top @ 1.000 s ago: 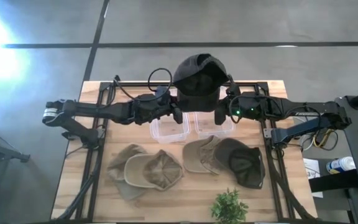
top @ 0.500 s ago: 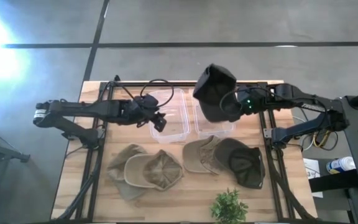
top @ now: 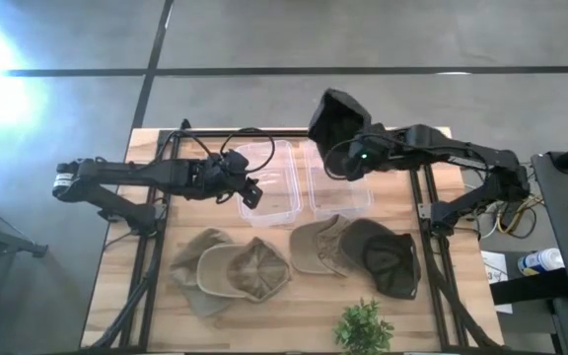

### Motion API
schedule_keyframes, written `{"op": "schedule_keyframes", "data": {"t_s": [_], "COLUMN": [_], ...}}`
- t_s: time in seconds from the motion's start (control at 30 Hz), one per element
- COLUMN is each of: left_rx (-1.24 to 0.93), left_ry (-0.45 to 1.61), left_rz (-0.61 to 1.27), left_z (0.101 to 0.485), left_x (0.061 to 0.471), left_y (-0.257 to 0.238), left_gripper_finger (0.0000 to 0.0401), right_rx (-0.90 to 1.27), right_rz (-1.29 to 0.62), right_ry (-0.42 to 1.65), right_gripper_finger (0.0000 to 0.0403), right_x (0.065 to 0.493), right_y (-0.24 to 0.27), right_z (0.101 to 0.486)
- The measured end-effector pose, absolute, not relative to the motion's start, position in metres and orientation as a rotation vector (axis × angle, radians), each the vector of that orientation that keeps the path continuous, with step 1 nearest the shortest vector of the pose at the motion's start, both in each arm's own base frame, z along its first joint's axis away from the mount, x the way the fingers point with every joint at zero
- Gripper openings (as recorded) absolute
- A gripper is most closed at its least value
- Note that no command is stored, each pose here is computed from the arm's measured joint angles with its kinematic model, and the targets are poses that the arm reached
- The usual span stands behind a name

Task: Pick & Place hat
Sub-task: Put the left black cap into the right transparent bin, then put the black cap into the right transparent bin

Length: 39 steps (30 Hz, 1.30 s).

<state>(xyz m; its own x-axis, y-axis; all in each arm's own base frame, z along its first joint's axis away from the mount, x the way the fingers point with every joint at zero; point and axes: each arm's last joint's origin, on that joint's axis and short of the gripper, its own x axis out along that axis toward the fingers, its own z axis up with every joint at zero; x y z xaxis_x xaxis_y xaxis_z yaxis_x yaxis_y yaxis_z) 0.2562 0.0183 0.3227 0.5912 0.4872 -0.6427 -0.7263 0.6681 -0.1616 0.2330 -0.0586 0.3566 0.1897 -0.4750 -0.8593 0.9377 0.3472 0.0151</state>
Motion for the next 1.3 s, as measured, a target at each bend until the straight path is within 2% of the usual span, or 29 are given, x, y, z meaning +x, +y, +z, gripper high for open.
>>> {"op": "schedule_keyframes", "data": {"t_s": [0.3, 0.57, 0.7, 0.87, 1.13, 1.3], "left_rx": [-0.403, -0.377, -0.363, -0.366, -0.342, -0.342], "left_ry": [0.572, 0.574, 0.581, 0.586, 0.638, 0.661], "left_rz": [0.821, 0.841, 0.835, 0.825, 0.802, 0.750], "left_z": [0.321, 0.321, 0.321, 0.320, 0.317, 0.317], "left_x": [0.252, 0.251, 0.251, 0.251, 0.248, 0.248], "left_y": [0.007, 0.006, 0.006, 0.005, -0.001, -0.008], "left_gripper_finger": [0.0192, 0.0192, 0.0192, 0.0192, 0.0192, 0.0192], "right_rx": [0.757, 0.800, 0.785, 0.785, 0.744, 0.661], "right_rz": [-1.199, -1.163, -1.116, -1.087, -1.019, -0.801], "right_ry": [0.984, 1.230, 1.305, 1.295, 1.117, 1.092], "right_gripper_finger": [0.0018, 0.0059, 0.0081, 0.0112, 0.0142, 0.0145], "right_x": [0.262, 0.285, 0.290, 0.287, 0.258, 0.230], "right_y": [-0.045, -0.039, -0.037, -0.034, -0.022, -0.008], "right_z": [0.311, 0.267, 0.258, 0.264, 0.307, 0.336]}}
